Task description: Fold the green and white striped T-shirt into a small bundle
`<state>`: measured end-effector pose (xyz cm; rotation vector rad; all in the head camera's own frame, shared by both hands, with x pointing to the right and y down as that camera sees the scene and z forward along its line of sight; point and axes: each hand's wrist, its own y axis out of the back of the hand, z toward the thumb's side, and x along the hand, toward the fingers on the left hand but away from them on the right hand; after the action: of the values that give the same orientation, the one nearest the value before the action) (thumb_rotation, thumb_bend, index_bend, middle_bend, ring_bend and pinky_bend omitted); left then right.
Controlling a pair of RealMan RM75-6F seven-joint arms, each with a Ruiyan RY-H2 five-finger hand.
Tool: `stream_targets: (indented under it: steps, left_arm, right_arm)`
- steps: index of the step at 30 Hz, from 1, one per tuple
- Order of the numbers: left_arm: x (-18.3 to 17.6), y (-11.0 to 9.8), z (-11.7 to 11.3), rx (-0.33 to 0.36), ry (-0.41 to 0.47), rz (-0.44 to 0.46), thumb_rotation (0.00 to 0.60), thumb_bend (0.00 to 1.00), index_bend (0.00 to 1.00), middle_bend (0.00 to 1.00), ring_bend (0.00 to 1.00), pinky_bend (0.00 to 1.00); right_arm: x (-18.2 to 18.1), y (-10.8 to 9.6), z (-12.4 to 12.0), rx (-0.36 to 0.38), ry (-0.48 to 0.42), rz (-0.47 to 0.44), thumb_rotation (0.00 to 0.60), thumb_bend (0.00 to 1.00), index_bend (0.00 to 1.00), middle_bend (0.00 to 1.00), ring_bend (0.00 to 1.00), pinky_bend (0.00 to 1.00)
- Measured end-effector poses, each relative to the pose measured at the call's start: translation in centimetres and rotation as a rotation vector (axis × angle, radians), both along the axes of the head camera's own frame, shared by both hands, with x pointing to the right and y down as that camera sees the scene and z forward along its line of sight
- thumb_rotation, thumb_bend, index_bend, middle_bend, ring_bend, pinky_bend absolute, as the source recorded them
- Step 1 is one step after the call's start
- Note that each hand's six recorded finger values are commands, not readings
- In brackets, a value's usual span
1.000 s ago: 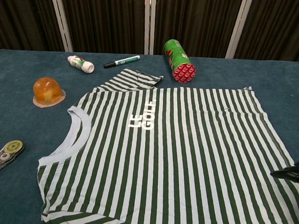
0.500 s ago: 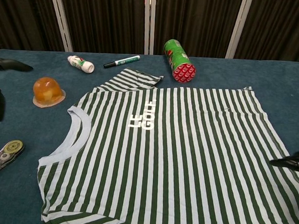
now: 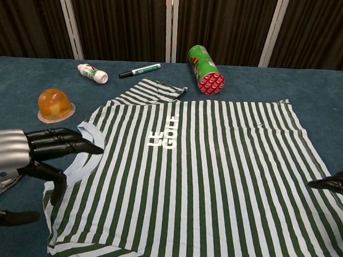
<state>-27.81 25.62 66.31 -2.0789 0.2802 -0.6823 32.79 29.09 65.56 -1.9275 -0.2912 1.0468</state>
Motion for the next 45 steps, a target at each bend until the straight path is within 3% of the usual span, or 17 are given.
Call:
stream_targets:
  steps: [8, 18, 40, 45]
  left_arm:
    - [0.8, 1.4, 2.0, -0.044, -0.02, 0.065, 0.6, 0.33, 0.51, 0.0, 0.0, 0.0]
    - [0.0, 2.3, 3.1, -0.071, -0.032, 0.067, 0.6, 0.33, 0.51, 0.0, 0.0, 0.0]
    - [1.8, 2.3, 4.3, -0.085, -0.038, 0.071, 0.6, 0.33, 0.48, 0.0, 0.0, 0.0]
    - [2.2, 2.3, 4.4, -0.091, -0.036, 0.069, 0.6, 0.43, 0.56, 0.0, 0.0, 0.0]
  right_arm:
    - [0.1, 0.0, 0.0, -0.001, -0.005, 0.007, 0.6, 0.54, 0.67, 0.03, 0.0, 0.0]
    - [0.4, 0.1, 0.0, -0.004, 0.0, 0.009, 0.6, 0.54, 0.67, 0.03, 0.0, 0.0]
    - [0.4, 0.2, 0.1, -0.009, -0.012, 0.013, 0.6, 0.54, 0.68, 0.03, 0.0, 0.0]
    - [0.4, 0.2, 0.0, -0.008, -0.013, 0.012, 0.6, 0.55, 0.68, 0.03, 0.0, 0.0]
